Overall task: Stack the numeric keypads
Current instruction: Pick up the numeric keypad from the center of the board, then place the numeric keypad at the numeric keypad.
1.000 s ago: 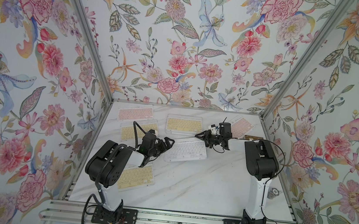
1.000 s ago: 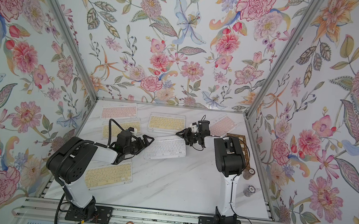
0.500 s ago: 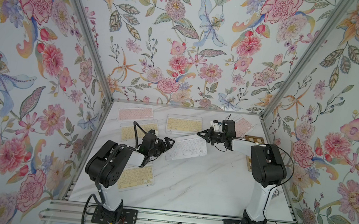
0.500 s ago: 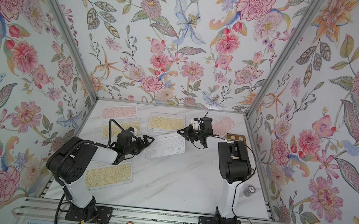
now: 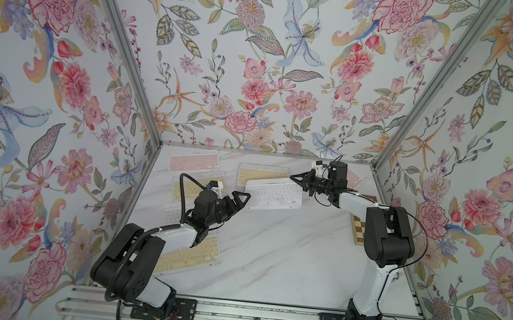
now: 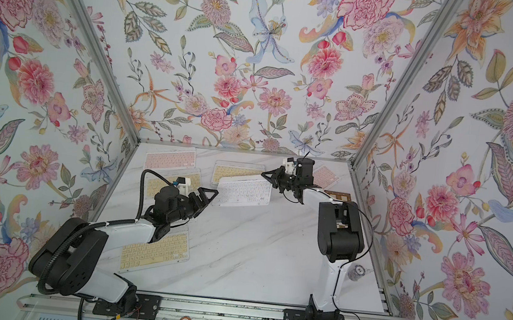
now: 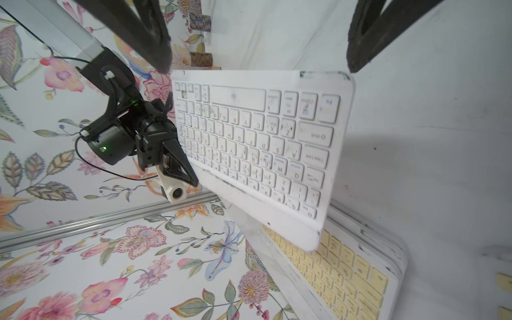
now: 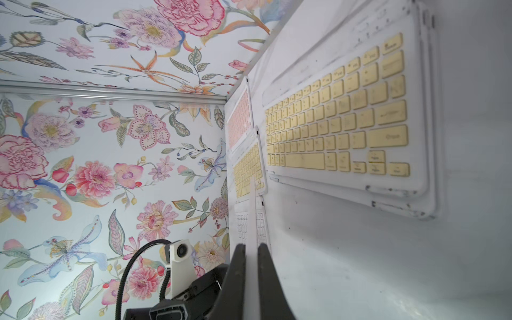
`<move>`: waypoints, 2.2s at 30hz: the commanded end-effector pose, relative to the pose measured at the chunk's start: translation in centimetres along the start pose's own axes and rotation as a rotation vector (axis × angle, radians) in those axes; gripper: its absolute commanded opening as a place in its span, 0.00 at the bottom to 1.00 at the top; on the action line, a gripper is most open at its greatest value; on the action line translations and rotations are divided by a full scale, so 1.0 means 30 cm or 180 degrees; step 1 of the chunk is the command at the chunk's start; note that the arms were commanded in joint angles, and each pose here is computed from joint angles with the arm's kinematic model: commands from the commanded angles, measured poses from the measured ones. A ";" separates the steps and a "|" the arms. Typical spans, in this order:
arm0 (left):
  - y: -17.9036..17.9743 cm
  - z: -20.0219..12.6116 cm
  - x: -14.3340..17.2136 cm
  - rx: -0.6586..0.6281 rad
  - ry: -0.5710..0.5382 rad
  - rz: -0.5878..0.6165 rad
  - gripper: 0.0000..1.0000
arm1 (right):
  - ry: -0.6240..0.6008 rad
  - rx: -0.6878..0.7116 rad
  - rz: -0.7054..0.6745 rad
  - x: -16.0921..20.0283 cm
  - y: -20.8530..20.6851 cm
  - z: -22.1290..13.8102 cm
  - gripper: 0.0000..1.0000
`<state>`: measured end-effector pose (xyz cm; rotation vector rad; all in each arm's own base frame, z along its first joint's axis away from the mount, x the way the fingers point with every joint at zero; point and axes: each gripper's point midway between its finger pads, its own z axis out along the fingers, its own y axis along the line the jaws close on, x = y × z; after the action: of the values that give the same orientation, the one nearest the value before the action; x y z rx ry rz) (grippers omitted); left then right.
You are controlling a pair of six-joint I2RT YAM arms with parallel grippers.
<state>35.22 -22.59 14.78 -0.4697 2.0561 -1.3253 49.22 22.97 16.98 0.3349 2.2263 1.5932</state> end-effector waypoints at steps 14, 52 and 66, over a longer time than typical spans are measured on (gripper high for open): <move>-0.272 0.127 -0.123 0.0843 -0.0649 -0.0276 0.79 | -0.0118 -0.0572 -0.0036 -0.089 0.251 0.046 0.05; -0.244 0.209 -0.292 0.1047 -0.1485 -0.0430 0.00 | -0.0123 -0.1220 0.0516 0.130 0.102 -0.002 0.49; -0.199 0.247 -0.278 0.0854 -0.1306 -0.0285 0.13 | -0.0214 -0.0895 0.0278 0.120 0.081 0.029 0.08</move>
<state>45.57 -24.66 18.88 -0.7441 1.5399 -1.3875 45.77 26.22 17.13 0.4707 1.9343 1.9528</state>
